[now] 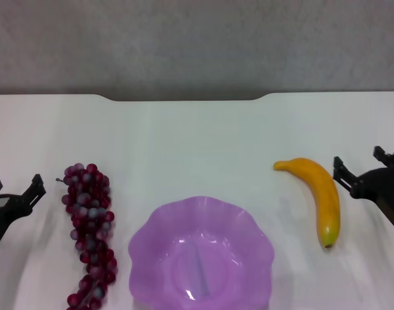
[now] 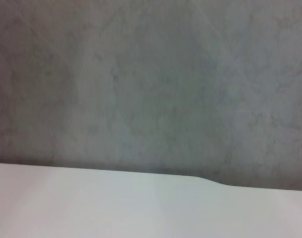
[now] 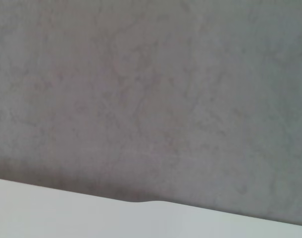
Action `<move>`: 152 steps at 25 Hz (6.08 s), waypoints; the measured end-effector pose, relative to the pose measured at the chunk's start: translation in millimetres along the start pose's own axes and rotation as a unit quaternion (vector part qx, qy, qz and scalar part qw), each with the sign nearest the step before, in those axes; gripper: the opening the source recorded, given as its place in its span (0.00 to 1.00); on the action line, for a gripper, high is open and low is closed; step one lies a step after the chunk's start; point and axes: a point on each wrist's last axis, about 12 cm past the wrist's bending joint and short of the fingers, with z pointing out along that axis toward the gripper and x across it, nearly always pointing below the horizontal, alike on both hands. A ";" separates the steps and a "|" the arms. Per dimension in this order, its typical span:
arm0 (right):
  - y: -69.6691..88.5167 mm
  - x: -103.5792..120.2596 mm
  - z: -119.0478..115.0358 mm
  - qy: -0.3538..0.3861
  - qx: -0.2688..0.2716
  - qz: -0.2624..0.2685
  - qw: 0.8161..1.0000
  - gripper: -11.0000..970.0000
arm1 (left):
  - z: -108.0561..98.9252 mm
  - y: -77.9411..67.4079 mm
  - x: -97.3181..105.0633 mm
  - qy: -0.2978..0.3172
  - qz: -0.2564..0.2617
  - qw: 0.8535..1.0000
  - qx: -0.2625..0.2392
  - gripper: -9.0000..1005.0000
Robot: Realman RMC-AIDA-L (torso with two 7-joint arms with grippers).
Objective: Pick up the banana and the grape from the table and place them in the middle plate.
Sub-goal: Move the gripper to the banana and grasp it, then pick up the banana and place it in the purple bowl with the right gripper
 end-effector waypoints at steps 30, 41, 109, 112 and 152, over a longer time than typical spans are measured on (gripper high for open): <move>33.3 -37.3 3.5 -0.004 0.007 -0.041 0.999 0.91 | 1.2 3.5 -2.9 -0.007 -0.007 1.000 -0.011 0.89; -0.9 -94.6 -4.3 0.127 -0.075 0.045 0.988 0.91 | -1.5 7.8 -0.6 -0.002 -0.008 1.000 -0.019 0.89; 6.0 -56.7 64.4 0.341 -0.088 0.001 0.936 0.91 | 7.6 -2.5 -6.8 -0.009 -0.006 1.000 -0.004 0.89; 8.8 -56.2 64.7 0.339 -0.091 -0.001 0.936 0.91 | 9.4 -4.1 -8.3 -0.011 -0.006 1.000 -0.001 0.89; 44.7 -89.4 42.9 0.262 -0.160 -0.009 0.952 0.51 | 2.8 3.9 -3.7 -0.005 -0.010 1.000 -0.013 0.89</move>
